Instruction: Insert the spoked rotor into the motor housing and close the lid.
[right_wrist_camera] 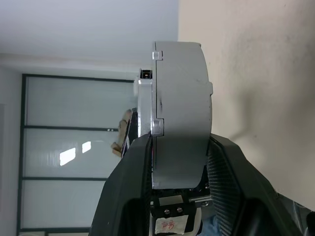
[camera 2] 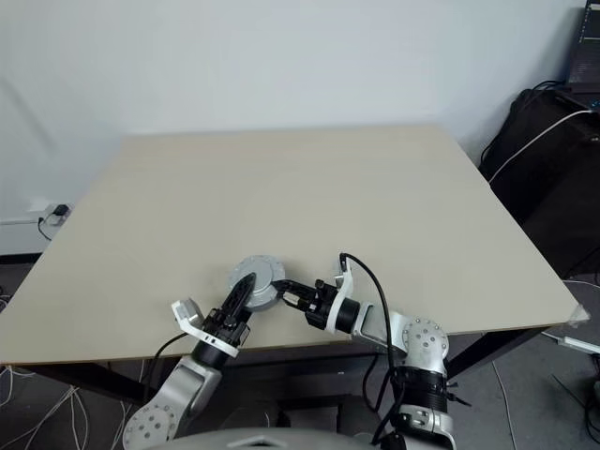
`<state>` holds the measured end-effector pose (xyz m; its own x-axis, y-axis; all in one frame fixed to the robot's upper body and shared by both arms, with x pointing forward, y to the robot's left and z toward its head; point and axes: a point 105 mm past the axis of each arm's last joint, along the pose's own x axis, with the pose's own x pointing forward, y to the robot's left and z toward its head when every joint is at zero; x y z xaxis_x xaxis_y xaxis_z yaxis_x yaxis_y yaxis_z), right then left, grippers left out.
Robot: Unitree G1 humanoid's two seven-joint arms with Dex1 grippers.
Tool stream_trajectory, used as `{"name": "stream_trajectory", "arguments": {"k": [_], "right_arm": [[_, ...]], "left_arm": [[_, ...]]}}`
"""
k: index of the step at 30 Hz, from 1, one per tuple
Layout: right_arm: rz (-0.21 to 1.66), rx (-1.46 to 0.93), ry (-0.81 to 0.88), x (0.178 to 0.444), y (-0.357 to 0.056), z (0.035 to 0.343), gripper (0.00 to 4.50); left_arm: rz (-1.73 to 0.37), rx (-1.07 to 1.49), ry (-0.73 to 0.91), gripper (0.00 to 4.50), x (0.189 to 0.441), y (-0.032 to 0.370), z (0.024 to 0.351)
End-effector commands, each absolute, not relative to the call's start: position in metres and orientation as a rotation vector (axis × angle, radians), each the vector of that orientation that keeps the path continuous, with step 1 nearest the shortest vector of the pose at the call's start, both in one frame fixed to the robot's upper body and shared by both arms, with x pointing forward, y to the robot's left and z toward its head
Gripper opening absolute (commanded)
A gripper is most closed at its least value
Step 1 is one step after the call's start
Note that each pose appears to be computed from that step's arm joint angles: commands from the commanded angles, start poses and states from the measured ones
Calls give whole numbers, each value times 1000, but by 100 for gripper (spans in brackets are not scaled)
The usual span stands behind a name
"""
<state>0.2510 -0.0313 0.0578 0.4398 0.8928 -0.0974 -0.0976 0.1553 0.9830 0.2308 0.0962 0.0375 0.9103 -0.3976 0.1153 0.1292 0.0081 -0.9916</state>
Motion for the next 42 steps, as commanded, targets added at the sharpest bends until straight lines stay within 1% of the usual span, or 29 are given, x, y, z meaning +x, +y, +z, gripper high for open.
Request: {"name": "stream_trajectory", "arguments": {"k": [1,3,5,6,8,13,16,19,23,25,26,29,31,33,37,42], "right_arm": [[867,1124,777,254,-31,70,127],[867,1117,764,254,-33,70,127],[878,1109,753,253,-35,72,203],[882,1107,750,253,-35,72,224],[878,1098,753,252,-37,72,293],[845,1067,748,252,-46,69,448],[799,939,709,256,-52,67,450],[790,732,618,258,-56,68,450],[757,512,459,264,-58,68,450],[731,359,386,268,-61,63,450],[712,318,360,269,-63,59,450],[685,295,288,271,-66,58,450],[656,277,187,274,-71,64,450],[626,233,129,277,-76,64,450],[575,117,74,280,-85,55,450],[534,91,80,280,-91,43,450]], "left_arm": [[-455,-1581,133,222,238,80,58],[-445,-1570,130,222,239,82,58],[-436,-1563,125,222,240,83,59],[-433,-1561,125,221,240,83,59],[-422,-1546,128,212,241,84,58],[-384,-1510,109,212,245,93,58],[-322,-1455,77,212,254,109,59],[-200,-1380,64,212,272,133,54],[-107,-1333,36,212,293,160,50],[-54,-1300,21,212,305,176,48],[-16,-1287,14,212,311,184,45],[53,-1247,-3,212,325,201,42],[104,-1232,-11,212,333,212,40],[148,-1230,-17,212,341,222,37],[200,-1225,-29,212,355,237,36],[265,-1225,-26,212,367,252,31]]}}
